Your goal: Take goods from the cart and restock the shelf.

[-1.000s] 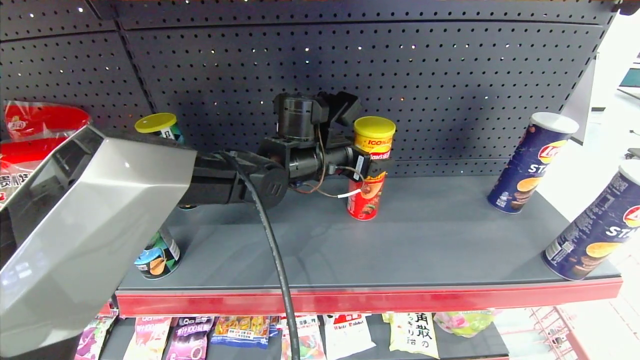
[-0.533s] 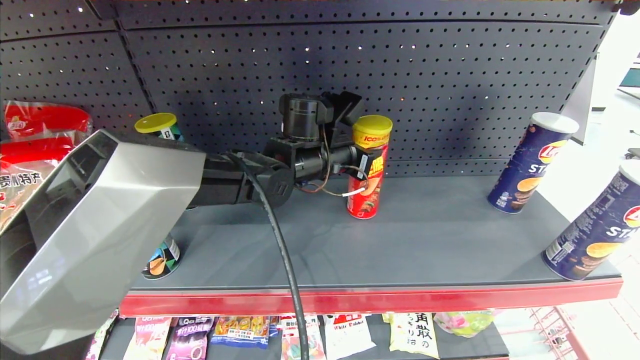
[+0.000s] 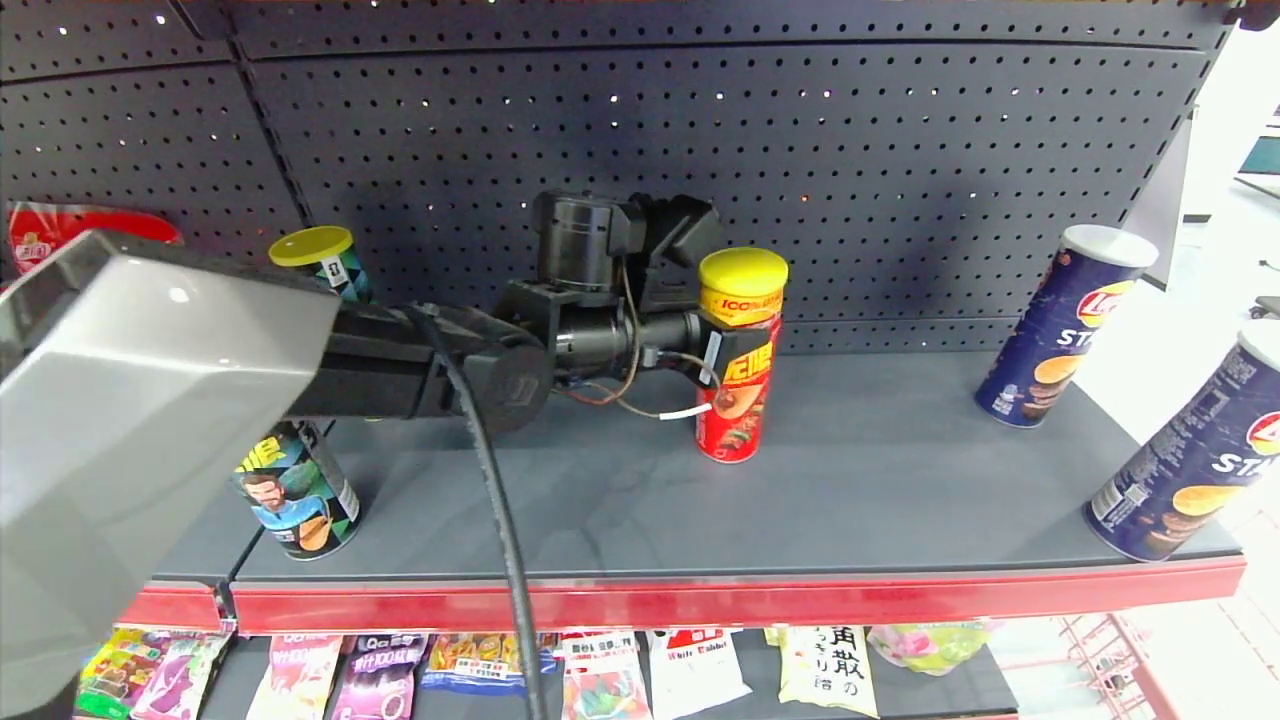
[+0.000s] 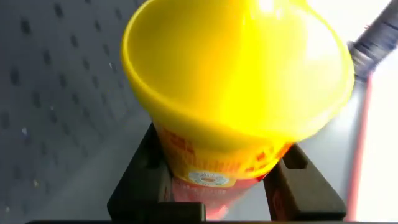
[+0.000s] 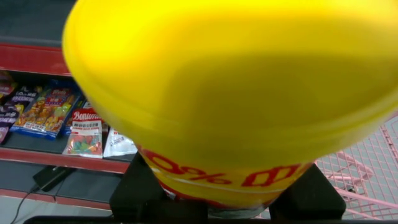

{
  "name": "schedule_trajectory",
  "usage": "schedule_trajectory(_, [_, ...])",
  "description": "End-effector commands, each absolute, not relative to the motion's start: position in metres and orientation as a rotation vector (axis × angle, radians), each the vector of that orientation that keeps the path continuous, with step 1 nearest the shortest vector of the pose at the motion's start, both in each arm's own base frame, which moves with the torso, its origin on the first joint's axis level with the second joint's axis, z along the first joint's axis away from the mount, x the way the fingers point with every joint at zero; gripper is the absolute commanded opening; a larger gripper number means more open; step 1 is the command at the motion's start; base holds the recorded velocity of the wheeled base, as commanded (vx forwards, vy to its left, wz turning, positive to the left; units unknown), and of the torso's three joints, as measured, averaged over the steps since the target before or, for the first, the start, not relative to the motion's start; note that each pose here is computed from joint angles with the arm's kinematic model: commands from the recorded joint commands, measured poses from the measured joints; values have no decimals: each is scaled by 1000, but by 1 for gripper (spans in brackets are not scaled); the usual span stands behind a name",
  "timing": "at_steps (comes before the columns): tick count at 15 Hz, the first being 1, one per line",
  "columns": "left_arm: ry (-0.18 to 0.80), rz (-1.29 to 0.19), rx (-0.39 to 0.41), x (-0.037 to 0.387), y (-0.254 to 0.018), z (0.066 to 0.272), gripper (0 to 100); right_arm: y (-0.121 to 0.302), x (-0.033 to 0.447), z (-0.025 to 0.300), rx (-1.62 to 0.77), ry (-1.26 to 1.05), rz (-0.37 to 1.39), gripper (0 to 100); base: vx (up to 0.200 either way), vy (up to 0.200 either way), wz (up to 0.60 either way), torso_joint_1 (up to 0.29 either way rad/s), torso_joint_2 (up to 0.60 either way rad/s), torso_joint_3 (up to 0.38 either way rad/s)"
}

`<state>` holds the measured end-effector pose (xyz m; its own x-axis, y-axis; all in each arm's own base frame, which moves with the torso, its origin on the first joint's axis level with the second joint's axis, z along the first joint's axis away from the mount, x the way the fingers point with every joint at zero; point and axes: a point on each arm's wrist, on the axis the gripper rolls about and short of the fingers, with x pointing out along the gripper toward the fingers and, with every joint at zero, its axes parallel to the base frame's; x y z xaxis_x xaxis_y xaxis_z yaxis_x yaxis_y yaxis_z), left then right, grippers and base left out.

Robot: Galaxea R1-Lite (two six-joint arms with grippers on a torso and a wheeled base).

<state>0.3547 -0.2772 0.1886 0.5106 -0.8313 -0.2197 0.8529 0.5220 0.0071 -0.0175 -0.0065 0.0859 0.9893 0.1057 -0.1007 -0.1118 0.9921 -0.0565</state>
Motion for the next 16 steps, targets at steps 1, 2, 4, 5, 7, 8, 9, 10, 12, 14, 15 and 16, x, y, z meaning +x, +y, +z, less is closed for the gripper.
schedule_trajectory(1, [197, -1057, 115, 312, -244, 219, 0, -7, -18, 86, -63, 97, 111, 0, 0, 0, 0, 0, 0, 0])
schedule_trajectory(2, [206, -1097, 111, 296, -233, 223, 0, -6, -17, 86, -63, 99, 111, 0, 0, 0, 0, 0, 0, 0])
schedule_trajectory(4, [240, -1105, 118, 279, -217, 217, 0, -7, -18, 86, -63, 97, 111, 0, 0, 0, 0, 0, 0, 0])
schedule_trajectory(5, [237, -1110, 138, 274, -214, 211, 0, -6, -18, 86, -63, 97, 113, 0, 0, 0, 0, 0, 0, 0])
schedule_trajectory(7, [195, -1133, 158, 272, -213, 206, 0, -7, -18, 86, -63, 97, 111, 0, 0, 0, 0, 0, 0, 0])
schedule_trajectory(8, [191, -1152, 163, 271, -213, 202, 0, -6, -17, 86, -63, 99, 111, 0, 0, 0, 0, 0, 0, 0])
schedule_trajectory(9, [187, -1156, 180, 271, -212, 200, 0, -7, -18, 86, -63, 97, 111, 0, 0, 0, 0, 0, 0, 0])
schedule_trajectory(10, [185, -1163, 194, 270, -212, 198, 0, -7, -18, 86, -63, 97, 111, 0, 0, 0, 0, 0, 0, 0])
schedule_trajectory(12, [188, -1164, 200, 270, -212, 197, 0, -7, -18, 86, -63, 97, 111, 0, 0, 0, 0, 0, 0, 0])
schedule_trajectory(14, [194, -1161, 202, 271, -212, 195, 0, -7, -18, 86, -63, 97, 111, 0, 0, 0, 0, 0, 0, 0])
schedule_trajectory(15, [196, -1159, 201, 271, -212, 194, 0, -7, -18, 86, -63, 97, 111, 0, 0, 0, 0, 0, 0, 0])
schedule_trajectory(16, [203, -1158, 202, 272, -213, 191, 0, -7, -18, 86, -63, 97, 111, 0, 0, 0, 0, 0, 0, 0])
